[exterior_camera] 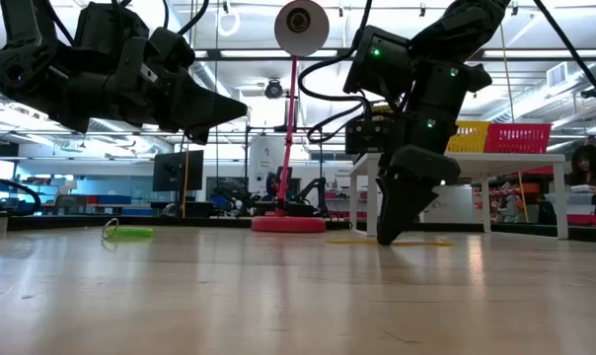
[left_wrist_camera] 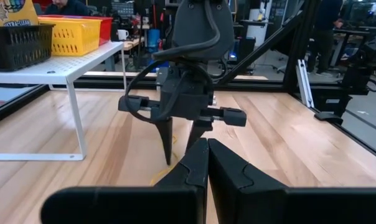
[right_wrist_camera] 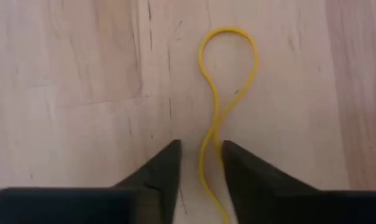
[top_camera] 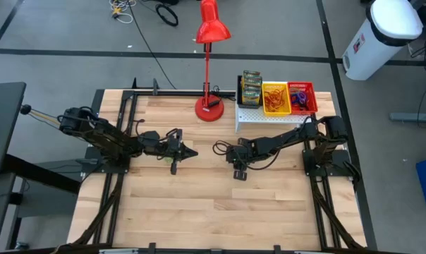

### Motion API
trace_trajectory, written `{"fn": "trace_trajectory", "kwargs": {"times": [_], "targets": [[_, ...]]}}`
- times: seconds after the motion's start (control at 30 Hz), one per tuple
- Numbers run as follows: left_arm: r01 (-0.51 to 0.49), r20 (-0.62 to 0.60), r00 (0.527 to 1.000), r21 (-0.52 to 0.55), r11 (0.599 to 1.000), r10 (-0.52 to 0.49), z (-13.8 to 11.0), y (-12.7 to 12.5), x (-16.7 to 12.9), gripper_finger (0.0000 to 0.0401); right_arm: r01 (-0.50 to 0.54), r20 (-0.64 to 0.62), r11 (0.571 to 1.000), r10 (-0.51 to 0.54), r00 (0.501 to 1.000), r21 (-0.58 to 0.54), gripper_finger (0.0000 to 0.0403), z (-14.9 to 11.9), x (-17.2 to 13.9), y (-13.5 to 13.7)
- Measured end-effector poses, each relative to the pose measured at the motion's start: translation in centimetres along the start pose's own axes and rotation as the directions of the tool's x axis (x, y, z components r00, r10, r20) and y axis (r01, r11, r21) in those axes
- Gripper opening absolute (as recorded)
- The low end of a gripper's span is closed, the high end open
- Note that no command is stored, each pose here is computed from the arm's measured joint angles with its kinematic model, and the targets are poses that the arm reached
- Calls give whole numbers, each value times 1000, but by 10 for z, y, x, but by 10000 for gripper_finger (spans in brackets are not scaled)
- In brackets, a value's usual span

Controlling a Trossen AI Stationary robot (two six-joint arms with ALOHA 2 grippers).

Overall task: Pick & Place Office Desk Supplies
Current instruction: Put the yellow rubber band into the yellow bin

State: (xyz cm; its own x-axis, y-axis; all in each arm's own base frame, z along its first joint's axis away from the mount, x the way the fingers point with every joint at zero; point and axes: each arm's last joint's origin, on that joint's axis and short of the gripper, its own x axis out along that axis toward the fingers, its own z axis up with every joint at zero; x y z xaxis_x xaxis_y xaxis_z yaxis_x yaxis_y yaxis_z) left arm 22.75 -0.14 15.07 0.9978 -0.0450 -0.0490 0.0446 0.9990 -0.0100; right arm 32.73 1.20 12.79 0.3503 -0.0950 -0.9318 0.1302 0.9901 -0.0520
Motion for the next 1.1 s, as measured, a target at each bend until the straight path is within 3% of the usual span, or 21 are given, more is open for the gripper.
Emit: {"fn": "trace_trajectory", "kwargs": {"times": [0.2,0.37,0.5,0.77,0.97,1.1], "targets": [[0,1,1000,0,1000,0,0,0,0,11,13,-8,999,-13,1000,-40,11,-1,-2,-1],[0,1,1000,0,1000,0,0,0,0,11,32,-9,998,-32,999,-52,26,-4,-19,-4],[0,0,1000,0,1000,0,0,0,0,11,62,36,997,-61,997,-49,6,-4,-47,-4],[0,0,1000,0,1000,0,0,0,0,11,177,169,984,-170,971,-24,4,-15,-110,4],[-1,1,1000,0,1000,1,0,0,0,11,275,290,958,-288,913,87,6,-29,-159,-5],[-1,0,1000,0,1000,1,0,0,0,11,333,395,924,-382,836,189,4,-39,-191,-16]]}}
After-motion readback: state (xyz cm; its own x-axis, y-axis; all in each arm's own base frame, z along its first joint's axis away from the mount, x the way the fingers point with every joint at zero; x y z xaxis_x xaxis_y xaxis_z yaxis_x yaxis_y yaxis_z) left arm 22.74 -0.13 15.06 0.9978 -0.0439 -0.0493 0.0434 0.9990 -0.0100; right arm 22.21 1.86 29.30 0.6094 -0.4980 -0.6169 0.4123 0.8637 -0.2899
